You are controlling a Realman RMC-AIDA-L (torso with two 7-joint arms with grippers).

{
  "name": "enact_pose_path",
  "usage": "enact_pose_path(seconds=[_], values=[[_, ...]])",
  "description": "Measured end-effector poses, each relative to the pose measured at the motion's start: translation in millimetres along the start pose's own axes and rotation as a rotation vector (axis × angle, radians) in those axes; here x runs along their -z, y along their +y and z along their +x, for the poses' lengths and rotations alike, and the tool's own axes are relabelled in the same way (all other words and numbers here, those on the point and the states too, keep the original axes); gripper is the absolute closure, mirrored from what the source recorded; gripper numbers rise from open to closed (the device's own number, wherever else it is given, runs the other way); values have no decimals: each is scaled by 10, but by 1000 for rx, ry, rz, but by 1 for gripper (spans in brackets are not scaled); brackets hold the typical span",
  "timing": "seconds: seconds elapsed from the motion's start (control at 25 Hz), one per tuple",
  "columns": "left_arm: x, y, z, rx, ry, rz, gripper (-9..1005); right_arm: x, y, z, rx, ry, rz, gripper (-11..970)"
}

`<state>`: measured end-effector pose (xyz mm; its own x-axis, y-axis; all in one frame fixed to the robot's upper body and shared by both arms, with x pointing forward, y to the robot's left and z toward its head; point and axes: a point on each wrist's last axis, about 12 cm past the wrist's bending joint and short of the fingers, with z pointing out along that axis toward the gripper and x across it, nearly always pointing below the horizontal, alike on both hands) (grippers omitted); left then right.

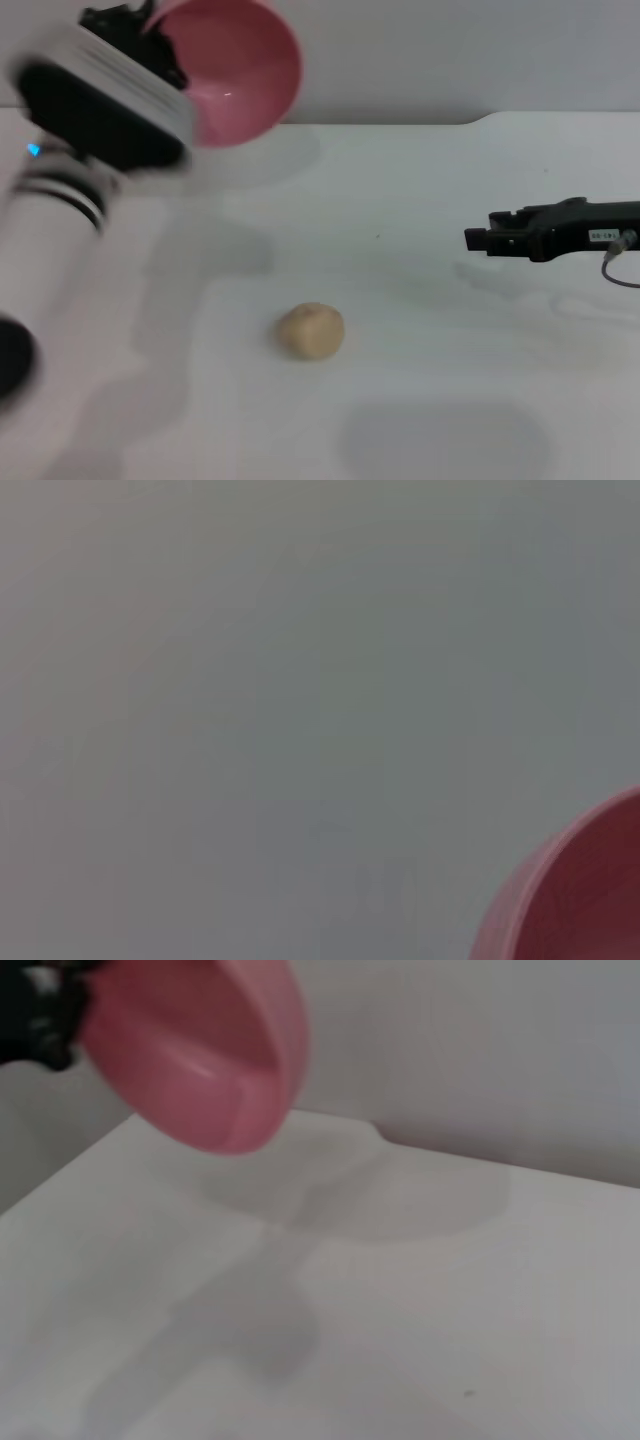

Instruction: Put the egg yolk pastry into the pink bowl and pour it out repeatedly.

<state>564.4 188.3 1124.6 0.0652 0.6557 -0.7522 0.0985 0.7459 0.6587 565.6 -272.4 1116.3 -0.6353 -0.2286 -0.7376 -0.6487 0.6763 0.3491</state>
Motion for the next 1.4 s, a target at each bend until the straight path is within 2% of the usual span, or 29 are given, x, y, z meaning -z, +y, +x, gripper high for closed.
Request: enact_pose_path(seconds=[0.12,0.28,0.4,0.52,0.56,0.6,0.64,0.68,0.72,0.76,0.8,0.84,0.92,1.0,1.12,1.28,1.4], values=[[-172,268,190,303,88,190,996,-52,36,-48,23,10,-12,443],[-237,622,358,673,88,445,997,-123,91,-106,52,17,-29,443],[-220,866,424,829,118,601,997,-199,154,-180,95,33,-51,442],[-164,1036,440,859,220,755,997,-258,211,-227,131,50,-68,442],[-134,1079,461,859,291,804,997,-297,254,-253,155,61,-80,442],[-98,1161,510,856,418,838,997,-340,304,-280,185,75,-92,441],[-98,1161,510,856,418,838,997,-381,351,-306,214,88,-104,441],[-46,1234,604,857,551,825,997,-424,401,-328,242,102,-118,441],[-46,1234,604,857,551,825,996,-483,466,-355,277,125,-136,441],[-8,1276,649,857,604,803,996,-529,520,-379,305,142,-150,441],[73,1339,723,851,668,759,996,-630,643,-419,363,182,-185,441],[73,1339,723,851,668,759,995,-630,643,-419,363,182,-185,440],[161,1386,769,850,704,724,994,-733,768,-468,421,218,-214,440],[262,1449,798,852,724,692,993,-874,915,-507,500,268,-238,391],[305,1467,804,856,727,682,993,-985,1001,-498,550,299,-239,317],[376,1476,834,868,734,668,993,-1209,1108,-369,628,337,-210,325],[398,1468,852,875,739,665,993,-1293,1132,-280,647,349,-196,331]])
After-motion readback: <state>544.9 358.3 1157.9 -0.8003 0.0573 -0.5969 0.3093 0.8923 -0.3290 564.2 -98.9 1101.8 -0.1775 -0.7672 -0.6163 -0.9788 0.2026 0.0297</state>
